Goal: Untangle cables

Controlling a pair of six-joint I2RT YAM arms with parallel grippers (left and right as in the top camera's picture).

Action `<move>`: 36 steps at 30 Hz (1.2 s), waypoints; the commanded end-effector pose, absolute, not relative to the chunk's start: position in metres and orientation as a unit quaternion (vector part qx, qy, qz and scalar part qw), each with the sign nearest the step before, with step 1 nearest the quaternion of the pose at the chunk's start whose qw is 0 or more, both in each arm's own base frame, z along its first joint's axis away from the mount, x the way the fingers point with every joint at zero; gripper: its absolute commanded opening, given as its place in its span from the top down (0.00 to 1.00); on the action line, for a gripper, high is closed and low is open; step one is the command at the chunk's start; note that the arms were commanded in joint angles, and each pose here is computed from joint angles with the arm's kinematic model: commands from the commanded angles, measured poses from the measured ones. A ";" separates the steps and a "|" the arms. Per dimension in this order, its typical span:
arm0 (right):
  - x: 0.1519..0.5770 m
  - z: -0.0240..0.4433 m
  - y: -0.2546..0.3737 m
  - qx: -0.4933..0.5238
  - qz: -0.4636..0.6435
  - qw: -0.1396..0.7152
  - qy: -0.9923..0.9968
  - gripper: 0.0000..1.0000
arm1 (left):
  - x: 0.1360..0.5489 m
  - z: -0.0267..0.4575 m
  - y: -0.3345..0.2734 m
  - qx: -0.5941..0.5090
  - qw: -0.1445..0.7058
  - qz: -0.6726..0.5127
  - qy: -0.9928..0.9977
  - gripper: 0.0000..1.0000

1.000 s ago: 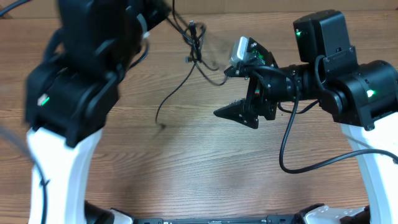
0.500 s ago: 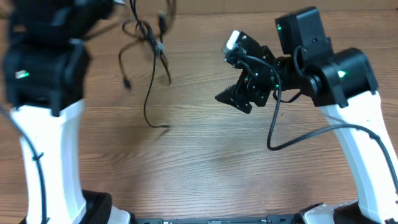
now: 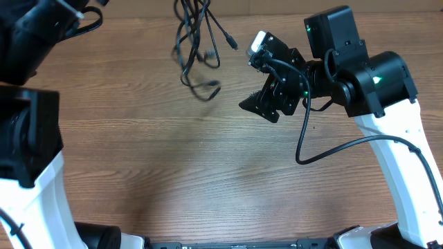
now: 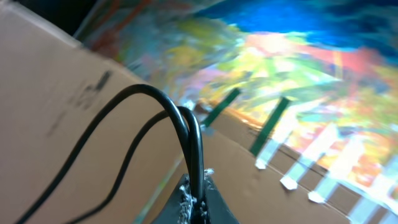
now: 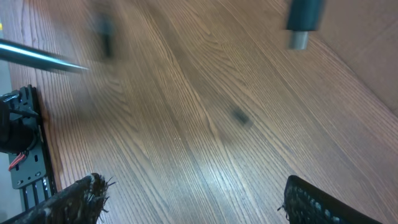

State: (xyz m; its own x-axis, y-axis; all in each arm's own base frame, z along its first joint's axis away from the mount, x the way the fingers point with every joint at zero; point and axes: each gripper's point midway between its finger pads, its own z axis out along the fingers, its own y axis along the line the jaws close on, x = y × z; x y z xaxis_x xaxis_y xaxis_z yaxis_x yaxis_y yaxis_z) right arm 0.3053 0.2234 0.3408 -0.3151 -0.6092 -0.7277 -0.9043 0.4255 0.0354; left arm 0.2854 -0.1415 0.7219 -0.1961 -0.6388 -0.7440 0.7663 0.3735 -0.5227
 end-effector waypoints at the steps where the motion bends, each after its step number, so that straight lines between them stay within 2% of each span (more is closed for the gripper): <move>1: 0.304 0.345 0.224 -0.485 0.225 0.332 0.777 0.10 | 0.237 0.742 -0.139 0.108 0.659 -0.544 0.508 0.96; 5: 0.304 0.345 0.224 -0.486 0.225 0.333 0.776 0.10 | 0.287 0.672 -0.114 0.000 0.644 -0.432 0.632 0.96; 7: 0.304 0.345 0.224 -0.485 0.225 0.333 0.777 0.10 | 0.330 0.593 -0.095 -0.093 0.582 -0.338 0.734 0.96; 9: 0.303 0.345 0.224 -0.485 0.226 0.332 0.777 0.10 | 0.357 0.524 -0.093 -0.130 0.504 -0.278 0.808 0.96; 11: 0.303 0.345 0.223 -0.485 0.226 0.330 0.777 0.10 | 0.375 0.474 -0.108 -0.117 0.436 -0.256 0.855 0.96; 13: 0.302 0.345 0.223 -0.485 0.226 0.329 0.778 0.10 | 0.392 0.444 -0.132 -0.081 0.393 -0.266 0.877 0.96; 16: 0.301 0.343 0.223 -0.484 0.227 0.325 0.780 0.10 | 0.406 0.461 -0.173 -0.017 0.389 -0.363 0.847 0.96; 19: 0.298 0.341 0.221 -0.484 0.228 0.316 0.784 0.10 | 0.398 0.538 -0.197 0.051 0.452 -0.470 0.756 0.96; 23: 0.297 0.338 0.219 -0.482 0.222 0.311 0.788 0.10 | 0.346 0.654 -0.187 0.089 0.564 -0.531 0.626 0.96; 26: 0.298 0.338 0.218 -0.485 0.219 0.313 0.787 0.10 | 0.304 0.692 -0.173 0.103 0.611 -0.524 0.585 0.96; 30: 0.301 0.340 0.220 -0.486 0.218 0.320 0.784 0.10 | 0.290 0.676 -0.161 0.096 0.620 -0.470 0.621 0.96; 33: 0.303 0.342 0.220 -0.486 0.217 0.327 0.781 0.10 | 0.303 0.633 -0.155 0.079 0.591 -0.416 0.687 0.96; 36: 0.309 0.346 0.222 -0.486 0.211 0.341 0.777 0.10 | 0.310 0.587 -0.157 0.128 0.559 -0.352 0.740 0.96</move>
State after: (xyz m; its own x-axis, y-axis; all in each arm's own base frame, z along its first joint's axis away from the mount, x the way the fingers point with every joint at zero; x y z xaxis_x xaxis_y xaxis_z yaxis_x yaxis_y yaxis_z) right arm 0.3065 0.2211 0.3388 -0.3200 -0.6171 -0.7189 -0.8999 0.4352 0.0270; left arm 0.2504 -0.1492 0.6463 -0.2944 -0.3928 -0.8712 0.6334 0.6025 -0.4856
